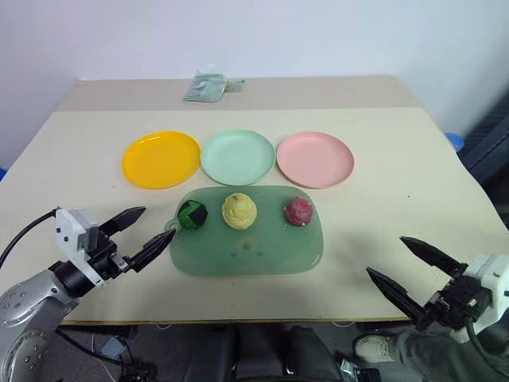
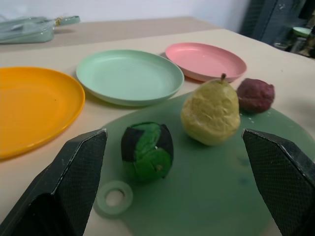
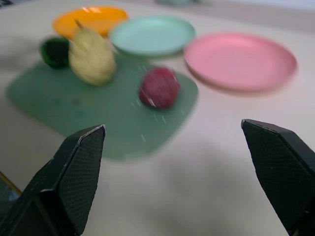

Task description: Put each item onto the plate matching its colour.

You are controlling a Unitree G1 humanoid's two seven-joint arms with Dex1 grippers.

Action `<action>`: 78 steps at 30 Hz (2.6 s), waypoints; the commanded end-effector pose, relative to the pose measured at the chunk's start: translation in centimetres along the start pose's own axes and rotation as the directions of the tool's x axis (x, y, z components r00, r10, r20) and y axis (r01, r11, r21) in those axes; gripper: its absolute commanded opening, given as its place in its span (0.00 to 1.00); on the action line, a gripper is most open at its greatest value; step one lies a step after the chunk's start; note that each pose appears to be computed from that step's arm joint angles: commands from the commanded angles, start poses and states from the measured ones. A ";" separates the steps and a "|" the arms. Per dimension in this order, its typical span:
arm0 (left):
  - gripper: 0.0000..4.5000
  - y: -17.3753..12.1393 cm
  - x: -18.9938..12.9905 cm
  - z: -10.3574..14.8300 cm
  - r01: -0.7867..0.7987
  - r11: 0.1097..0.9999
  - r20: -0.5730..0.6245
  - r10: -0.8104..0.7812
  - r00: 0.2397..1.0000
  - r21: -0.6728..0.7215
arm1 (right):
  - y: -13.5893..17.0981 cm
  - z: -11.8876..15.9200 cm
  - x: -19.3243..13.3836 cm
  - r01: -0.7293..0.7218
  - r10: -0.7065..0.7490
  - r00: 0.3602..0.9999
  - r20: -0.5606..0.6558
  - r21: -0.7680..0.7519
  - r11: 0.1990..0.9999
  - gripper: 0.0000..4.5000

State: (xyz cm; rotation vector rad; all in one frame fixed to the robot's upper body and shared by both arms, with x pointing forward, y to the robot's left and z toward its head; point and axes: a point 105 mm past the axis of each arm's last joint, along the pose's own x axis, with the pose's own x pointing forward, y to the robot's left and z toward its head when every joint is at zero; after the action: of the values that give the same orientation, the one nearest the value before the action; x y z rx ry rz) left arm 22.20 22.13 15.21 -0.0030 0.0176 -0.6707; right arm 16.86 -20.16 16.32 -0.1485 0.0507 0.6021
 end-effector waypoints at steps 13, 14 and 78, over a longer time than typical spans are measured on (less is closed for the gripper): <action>0.99 -0.9 -0.1 0.5 0.059 0.998 0.018 -0.059 0.998 0.011 | 1.3 3.3 2.7 -0.014 0.016 0.999 0.033 -0.040 0.999 1.00; 0.99 -0.9 0.0 0.4 0.056 0.998 0.018 -0.057 0.998 0.013 | 1.1 3.3 2.7 -0.012 0.013 0.999 0.031 -0.040 0.999 1.00; 0.99 1.7 8.5 -1.3 0.163 0.985 -0.229 -0.148 0.962 0.052 | 3.4 3.0 7.7 -0.410 0.420 0.907 0.041 -0.152 0.900 1.00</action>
State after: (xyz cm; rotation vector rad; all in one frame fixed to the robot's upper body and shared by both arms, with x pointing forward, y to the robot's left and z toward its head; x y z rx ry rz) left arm 29.68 17.94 13.16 0.1165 0.2252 -0.8340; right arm 21.45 -12.86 17.68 -0.2444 -0.0145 1.0187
